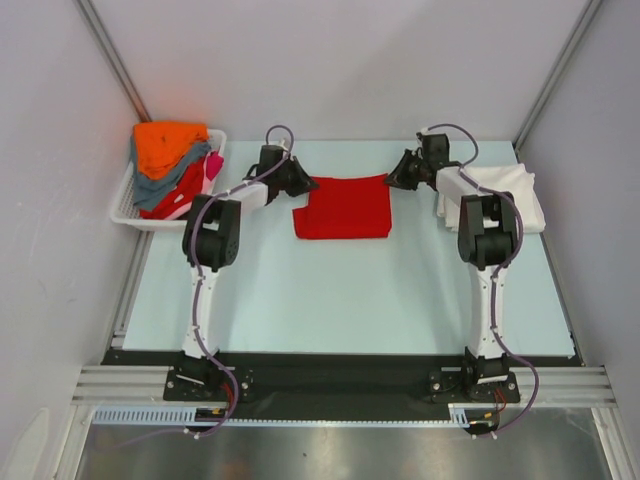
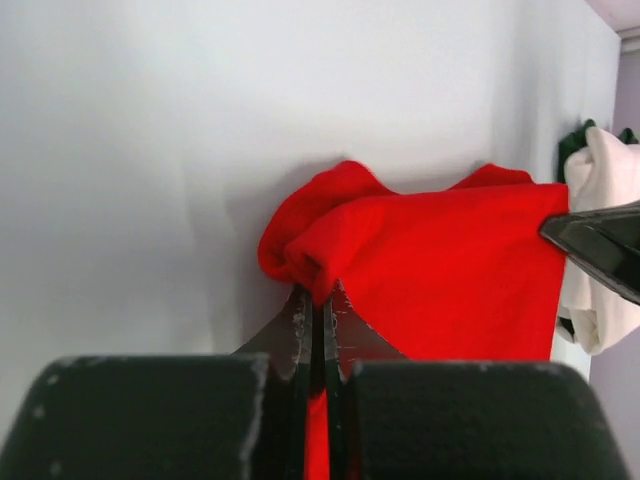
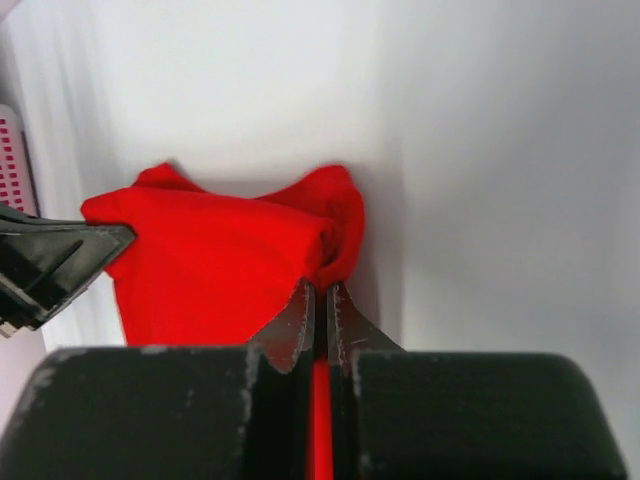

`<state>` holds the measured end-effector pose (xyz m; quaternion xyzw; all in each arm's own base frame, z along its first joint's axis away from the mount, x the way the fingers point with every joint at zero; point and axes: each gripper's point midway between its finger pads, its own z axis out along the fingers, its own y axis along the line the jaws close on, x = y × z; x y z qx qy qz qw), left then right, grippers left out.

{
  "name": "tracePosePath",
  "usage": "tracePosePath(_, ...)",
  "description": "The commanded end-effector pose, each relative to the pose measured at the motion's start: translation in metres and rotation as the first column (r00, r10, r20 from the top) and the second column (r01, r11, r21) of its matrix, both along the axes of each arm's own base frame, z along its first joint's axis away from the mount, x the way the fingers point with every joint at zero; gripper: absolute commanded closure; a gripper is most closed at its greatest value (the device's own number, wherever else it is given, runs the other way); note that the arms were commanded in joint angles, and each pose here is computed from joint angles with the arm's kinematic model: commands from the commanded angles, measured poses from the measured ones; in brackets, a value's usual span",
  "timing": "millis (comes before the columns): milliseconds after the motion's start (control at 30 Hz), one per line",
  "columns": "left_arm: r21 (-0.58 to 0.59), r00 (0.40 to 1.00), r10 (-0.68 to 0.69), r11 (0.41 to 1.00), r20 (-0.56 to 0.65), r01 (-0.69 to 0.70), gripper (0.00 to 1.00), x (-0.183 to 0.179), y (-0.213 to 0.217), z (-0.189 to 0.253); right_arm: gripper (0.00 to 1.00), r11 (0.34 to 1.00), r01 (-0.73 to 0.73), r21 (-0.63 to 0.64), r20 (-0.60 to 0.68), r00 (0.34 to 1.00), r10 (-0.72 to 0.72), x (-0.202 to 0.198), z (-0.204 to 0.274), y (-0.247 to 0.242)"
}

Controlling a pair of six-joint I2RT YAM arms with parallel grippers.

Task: Fold and stack the t-shirts
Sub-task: Neatly place the folded tshirt to the corner

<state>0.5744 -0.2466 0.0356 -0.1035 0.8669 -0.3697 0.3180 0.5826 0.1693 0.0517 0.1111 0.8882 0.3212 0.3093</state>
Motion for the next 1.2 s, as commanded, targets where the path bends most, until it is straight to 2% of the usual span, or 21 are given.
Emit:
tracePosePath(0,-0.078,0.973,-0.041,0.995,0.226,0.06,1.0,-0.004,-0.039,0.104,1.0,1.0,0.0,-0.009,0.199,0.98,0.002,-0.002,0.101,-0.006)
tracePosePath(67,-0.089,0.962,-0.071,0.991,0.263,0.098,1.0,-0.016,-0.063,0.126,1.0,0.999,0.031,-0.01,0.19,0.981,-0.028,-0.01,0.108,-0.019)
tracePosePath(167,-0.123,0.939,-0.097,0.982,0.331,0.144,1.0,-0.037,-0.091,0.169,1.0,0.996,0.084,0.019,0.237,0.968,-0.086,-0.022,0.149,-0.042)
tracePosePath(200,-0.142,0.932,-0.097,0.978,0.35,0.155,1.0,-0.043,-0.099,0.183,1.0,0.994,0.106,0.01,0.223,0.969,-0.105,-0.03,0.147,-0.05)
tracePosePath(233,-0.155,0.922,-0.105,0.973,0.374,0.174,1.0,-0.05,-0.107,0.199,1.0,0.984,0.175,-0.005,0.266,0.949,-0.168,-0.033,0.173,-0.073)
tracePosePath(300,-0.179,0.905,-0.141,0.957,0.401,0.229,1.0,-0.071,-0.136,0.222,1.0,0.969,0.241,-0.046,0.238,0.945,-0.224,-0.047,0.182,-0.095)
tracePosePath(367,-0.198,0.88,-0.187,0.934,0.436,0.297,1.0,-0.096,-0.17,0.246,1.0,0.941,0.334,-0.053,0.239,0.919,-0.312,-0.062,0.203,-0.143)
tracePosePath(567,-0.23,0.821,-0.241,0.885,0.517,0.404,1.0,-0.163,-0.237,0.298,1.0,0.879,0.477,-0.003,0.323,0.833,-0.45,-0.114,0.261,-0.217)
tracePosePath(667,-0.247,0.791,-0.251,0.86,0.557,0.447,1.0,-0.185,-0.261,0.319,1.0,0.833,0.553,-0.003,0.339,0.784,-0.519,-0.132,0.271,-0.256)
tracePosePath(800,-0.294,0.787,-0.244,0.832,0.567,0.47,1.0,-0.18,-0.298,0.309,1.0,0.758,0.653,-0.014,0.334,0.717,-0.612,-0.155,0.271,-0.308)
tracePosePath(867,-0.36,0.776,-0.225,0.787,0.589,0.501,1.0,-0.18,-0.312,0.327,1.0,0.731,0.682,-0.019,0.319,0.697,-0.642,-0.161,0.262,-0.323)
tracePosePath(900,-0.362,0.792,-0.24,0.79,0.561,0.496,1.0,-0.169,-0.327,0.292,1.0,0.715,0.699,-0.023,0.313,0.684,-0.659,-0.164,0.258,-0.335)
tracePosePath(967,-0.39,0.753,-0.208,0.752,0.624,0.531,1.0,-0.169,-0.342,0.312,1.0,0.704,0.71,-0.027,0.304,0.676,-0.671,-0.166,0.253,-0.342)
tracePosePath(1000,-0.401,0.756,-0.185,0.756,0.628,0.518,1.0,-0.163,-0.346,0.308,1.0,0.702,0.711,-0.031,0.292,0.678,-0.674,-0.162,0.246,-0.346)
tracePosePath(1067,-0.45,0.768,-0.138,0.74,0.626,0.5,1.0,-0.152,-0.353,0.285,1.0,0.7,0.714,-0.033,0.281,0.678,-0.679,-0.156,0.239,-0.351)
tracePosePath(1167,-0.495,0.793,-0.063,0.75,0.606,0.439,1.0,-0.135,-0.355,0.258,1.0,0.705,0.709,-0.031,0.252,0.688,-0.681,-0.142,0.224,-0.359)
